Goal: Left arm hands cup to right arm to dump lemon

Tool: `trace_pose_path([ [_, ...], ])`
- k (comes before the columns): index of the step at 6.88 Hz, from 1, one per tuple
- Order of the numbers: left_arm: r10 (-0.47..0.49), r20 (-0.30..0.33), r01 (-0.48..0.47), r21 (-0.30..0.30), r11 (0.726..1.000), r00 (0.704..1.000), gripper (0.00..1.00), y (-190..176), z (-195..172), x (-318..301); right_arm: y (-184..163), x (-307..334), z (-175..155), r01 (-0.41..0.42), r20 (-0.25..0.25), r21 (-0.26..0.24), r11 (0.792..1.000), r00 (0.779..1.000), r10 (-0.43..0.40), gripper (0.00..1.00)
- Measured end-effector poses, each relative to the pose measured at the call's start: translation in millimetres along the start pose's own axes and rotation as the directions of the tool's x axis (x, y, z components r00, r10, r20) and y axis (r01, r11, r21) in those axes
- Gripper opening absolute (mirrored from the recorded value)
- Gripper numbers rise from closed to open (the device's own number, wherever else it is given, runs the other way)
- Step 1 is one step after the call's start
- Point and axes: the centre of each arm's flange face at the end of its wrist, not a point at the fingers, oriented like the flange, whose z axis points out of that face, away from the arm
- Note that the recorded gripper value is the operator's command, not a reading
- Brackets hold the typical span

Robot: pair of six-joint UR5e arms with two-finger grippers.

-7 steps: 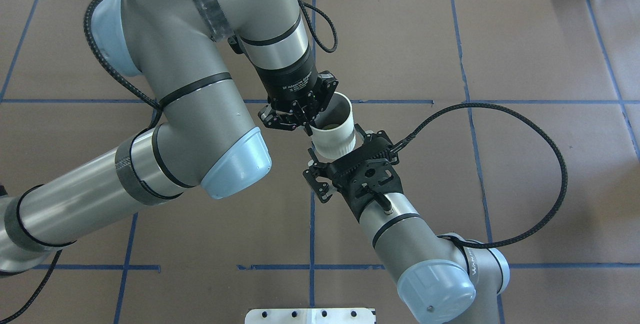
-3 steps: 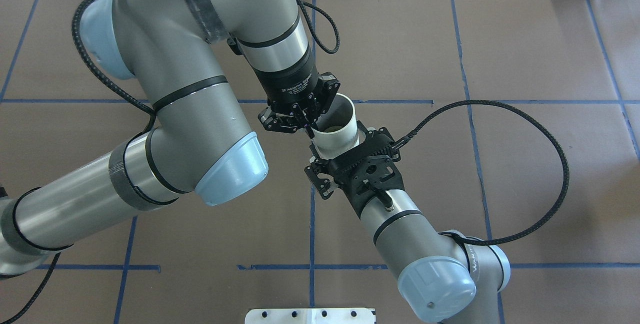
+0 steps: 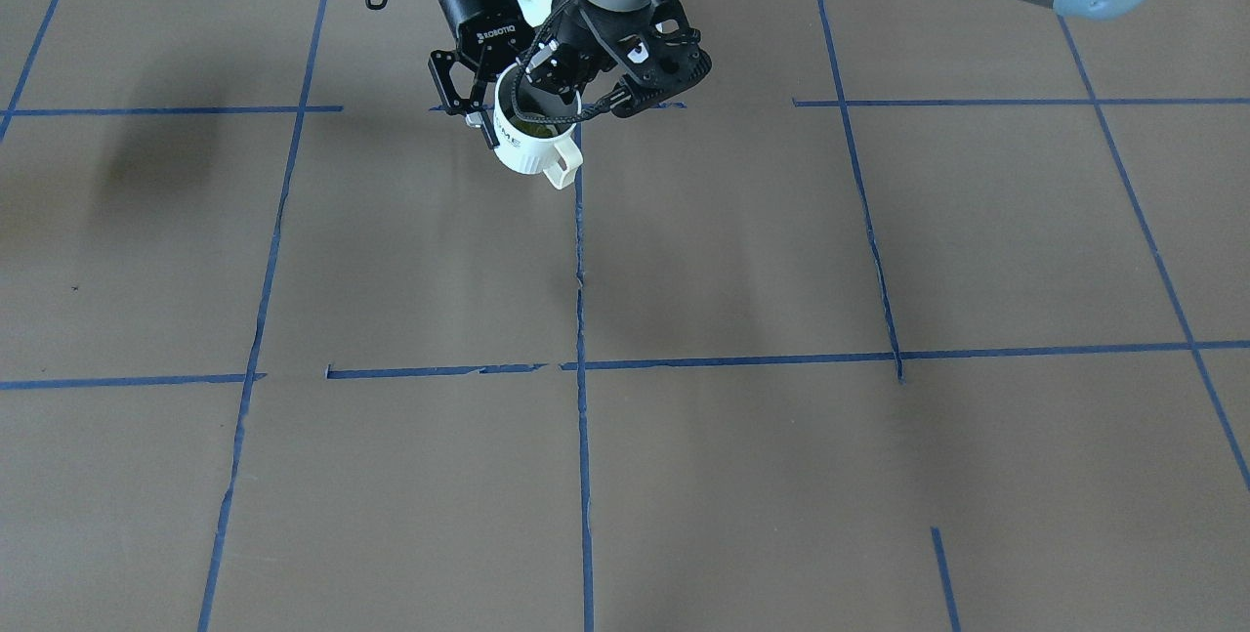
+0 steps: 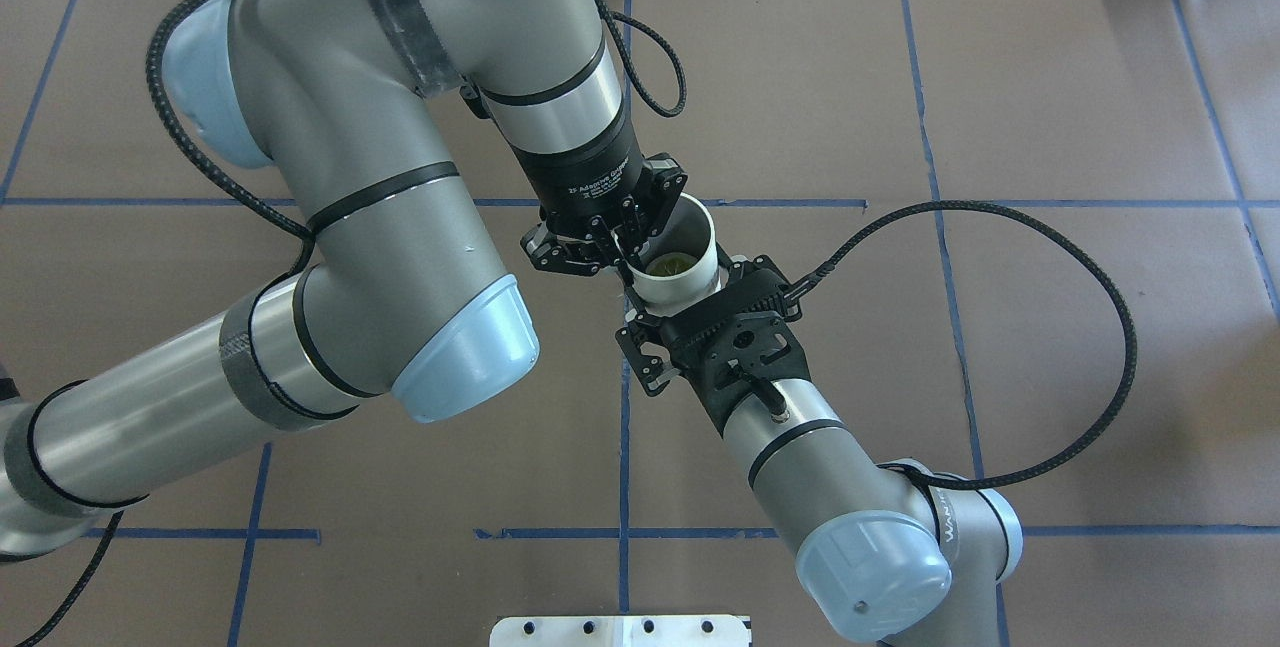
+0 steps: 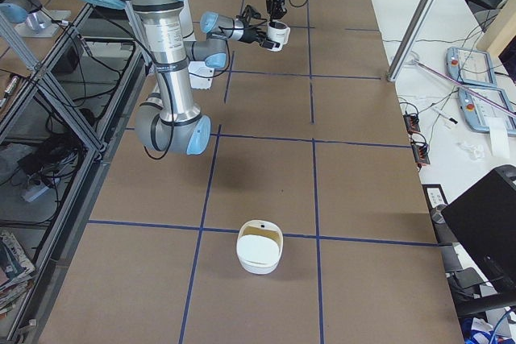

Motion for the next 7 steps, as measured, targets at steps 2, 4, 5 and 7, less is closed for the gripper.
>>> trace_pose_path([
  [2,0.005,-0.004,-0.005,-0.001,1.0,1.0,1.0,1.5,-1.0,-1.7,-1.0,-0.2,-0.7,0.025,0.001,0.002,1.0,1.0,-0.025,0.26],
  [4,0.037,-0.044,-0.037,0.0,0.999,0.998,1.0,13.7,-20.2,-13.8,0.3,1.3,-2.1,0.029,0.001,0.002,1.0,1.0,-0.029,0.24],
  [5,0.05,-0.066,-0.05,0.006,0.999,0.997,1.0,17.1,-31.6,-20.8,0.2,6.1,-3.9,0.019,-0.01,0.012,1.0,1.0,-0.019,0.24],
  [7,0.057,-0.085,-0.056,0.016,0.998,0.995,1.0,15.5,-41.8,-34.2,15.2,55.8,-27.6,-0.016,-0.051,0.029,0.999,0.999,0.017,0.19],
])
